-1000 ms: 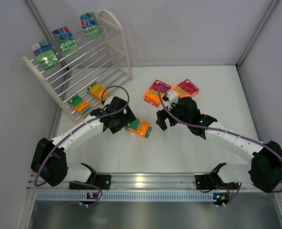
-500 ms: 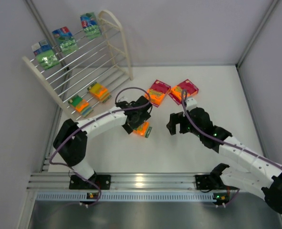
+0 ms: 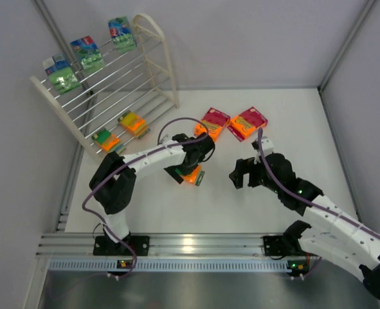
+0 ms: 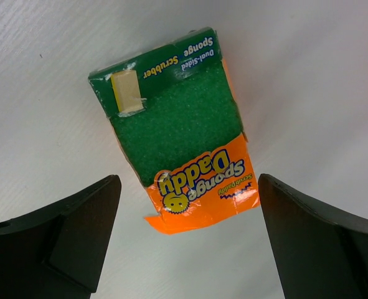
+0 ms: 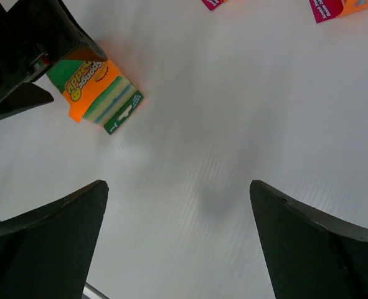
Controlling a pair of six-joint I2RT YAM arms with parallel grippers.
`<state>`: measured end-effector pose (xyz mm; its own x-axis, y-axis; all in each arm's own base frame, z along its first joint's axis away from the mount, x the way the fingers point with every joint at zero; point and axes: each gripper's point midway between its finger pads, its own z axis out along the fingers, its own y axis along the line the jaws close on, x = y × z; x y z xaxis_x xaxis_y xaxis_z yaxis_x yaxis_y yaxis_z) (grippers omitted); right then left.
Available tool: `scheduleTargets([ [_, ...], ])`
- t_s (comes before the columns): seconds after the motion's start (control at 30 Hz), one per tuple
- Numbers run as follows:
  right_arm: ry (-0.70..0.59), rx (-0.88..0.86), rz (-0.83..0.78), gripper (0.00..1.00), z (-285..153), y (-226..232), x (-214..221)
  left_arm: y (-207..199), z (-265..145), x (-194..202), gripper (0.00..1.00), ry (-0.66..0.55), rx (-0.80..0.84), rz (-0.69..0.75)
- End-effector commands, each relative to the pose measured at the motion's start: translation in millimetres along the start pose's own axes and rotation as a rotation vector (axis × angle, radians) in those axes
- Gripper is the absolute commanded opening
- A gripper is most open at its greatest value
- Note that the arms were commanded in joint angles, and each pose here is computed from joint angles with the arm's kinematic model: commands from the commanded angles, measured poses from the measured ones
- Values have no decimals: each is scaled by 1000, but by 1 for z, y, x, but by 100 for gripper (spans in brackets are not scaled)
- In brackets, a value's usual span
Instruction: Place and organize the cleaning sponges onto the shelf
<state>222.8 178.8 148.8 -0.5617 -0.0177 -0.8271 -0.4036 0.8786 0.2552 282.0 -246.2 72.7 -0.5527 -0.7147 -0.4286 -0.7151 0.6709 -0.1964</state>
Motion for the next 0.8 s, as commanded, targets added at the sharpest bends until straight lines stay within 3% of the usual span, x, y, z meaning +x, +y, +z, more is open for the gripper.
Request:
scheduleTargets([
  [0.0,-23,-44,27,99,-7,8,-6,1,0,-11,98,-66,-49,-87],
  [0.3,-6,-75,31,99,-17,12,2,-27,14,-5,98,-82,-51,-86],
  [0.53,3,-61,38,99,-23,7,8,-6,34,8,98,-78,-125,-81],
  [0.77,23,-11,138,99,-31,-1,21,-9,36,-3,89,-147,-109,-8],
])
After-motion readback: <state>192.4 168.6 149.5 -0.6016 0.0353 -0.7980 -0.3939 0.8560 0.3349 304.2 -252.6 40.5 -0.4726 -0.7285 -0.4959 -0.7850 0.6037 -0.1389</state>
